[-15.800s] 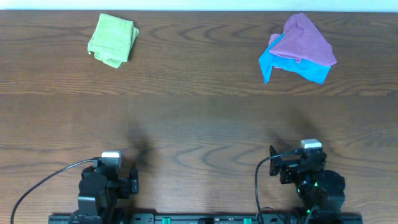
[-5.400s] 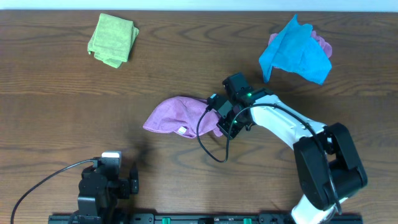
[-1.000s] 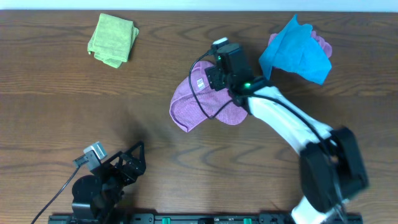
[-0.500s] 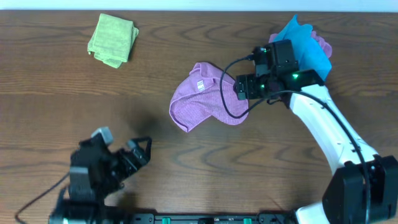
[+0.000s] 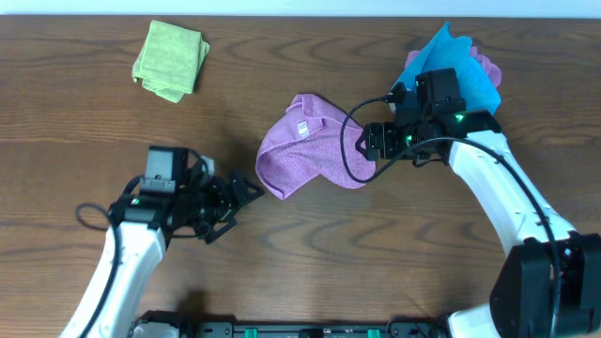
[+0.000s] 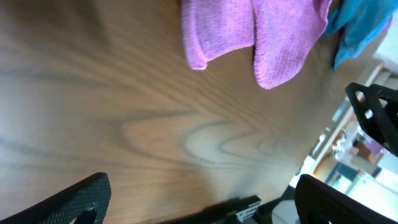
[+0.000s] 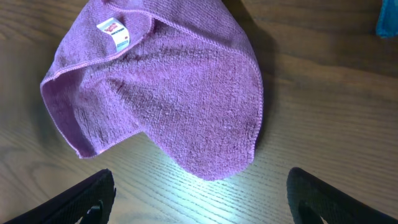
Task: Fold the cloth
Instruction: 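Reach the left gripper to the pink cloth's left corner and grasp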
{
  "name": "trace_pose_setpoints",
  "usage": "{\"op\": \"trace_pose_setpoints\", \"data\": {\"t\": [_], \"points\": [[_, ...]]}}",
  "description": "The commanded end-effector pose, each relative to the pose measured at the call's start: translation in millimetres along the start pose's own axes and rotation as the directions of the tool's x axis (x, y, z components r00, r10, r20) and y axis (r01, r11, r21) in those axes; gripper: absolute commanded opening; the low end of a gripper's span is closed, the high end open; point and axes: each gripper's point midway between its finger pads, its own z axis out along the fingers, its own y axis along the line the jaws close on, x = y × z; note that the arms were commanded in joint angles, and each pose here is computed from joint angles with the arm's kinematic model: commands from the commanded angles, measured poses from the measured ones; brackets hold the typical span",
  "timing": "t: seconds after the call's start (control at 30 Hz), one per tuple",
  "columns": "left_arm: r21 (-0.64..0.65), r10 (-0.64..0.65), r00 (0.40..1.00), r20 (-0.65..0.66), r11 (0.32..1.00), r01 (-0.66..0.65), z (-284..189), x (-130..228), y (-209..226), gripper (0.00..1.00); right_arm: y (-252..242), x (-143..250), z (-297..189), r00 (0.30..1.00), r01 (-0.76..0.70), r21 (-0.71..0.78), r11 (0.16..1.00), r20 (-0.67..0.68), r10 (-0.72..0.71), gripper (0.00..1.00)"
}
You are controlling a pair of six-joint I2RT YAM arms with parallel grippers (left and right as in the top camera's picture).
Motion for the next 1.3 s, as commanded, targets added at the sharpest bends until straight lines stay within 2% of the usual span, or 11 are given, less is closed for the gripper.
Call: {"op": "trace_pose_setpoints", "data": {"t": [0.0, 0.3, 0.87, 0.9, 1.03, 1.1, 1.27], "points": [[0.014, 0.046, 0.998, -0.038, 0.999, -0.046, 12, -2, -7, 0.96, 3, 0, -5, 1.0, 0.007, -0.024, 1.0, 0.012, -0.007, 0.89], [-0.048, 0.037, 0.995, -0.098, 0.998, -0.042, 61, -13, 8, 0.96, 8, 0, -5, 1.0, -0.015, -0.054, 0.998, 0.008, 0.015, 0.89], [-0.031, -0.023, 0.996, -0.084, 0.999, 0.021, 116, -32, 7, 1.0, 13, 5, -5, 0.999, -0.038, -0.081, 0.996, -0.014, 0.037, 0.89], [-0.037, -0.031, 0.997, -0.075, 0.999, 0.028, 118, -34, 9, 0.92, 13, 6, -5, 0.999, -0.039, -0.08, 0.996, -0.018, 0.038, 0.89], [-0.047, -0.023, 0.999, -0.037, 0.999, 0.021, 124, -43, 12, 0.75, 12, 11, -5, 0.998, -0.049, -0.076, 0.996, -0.039, 0.046, 0.89], [-0.055, -0.016, 1.0, -0.013, 0.998, 0.015, 125, -48, 13, 0.57, 12, 13, -5, 0.998, -0.052, -0.074, 0.996, -0.047, 0.049, 0.89], [-0.058, 0.006, 1.0, 0.027, 0.998, -0.004, 126, -55, 11, 0.47, 12, 15, -5, 0.997, -0.054, -0.073, 0.996, -0.055, 0.05, 0.9]]}}
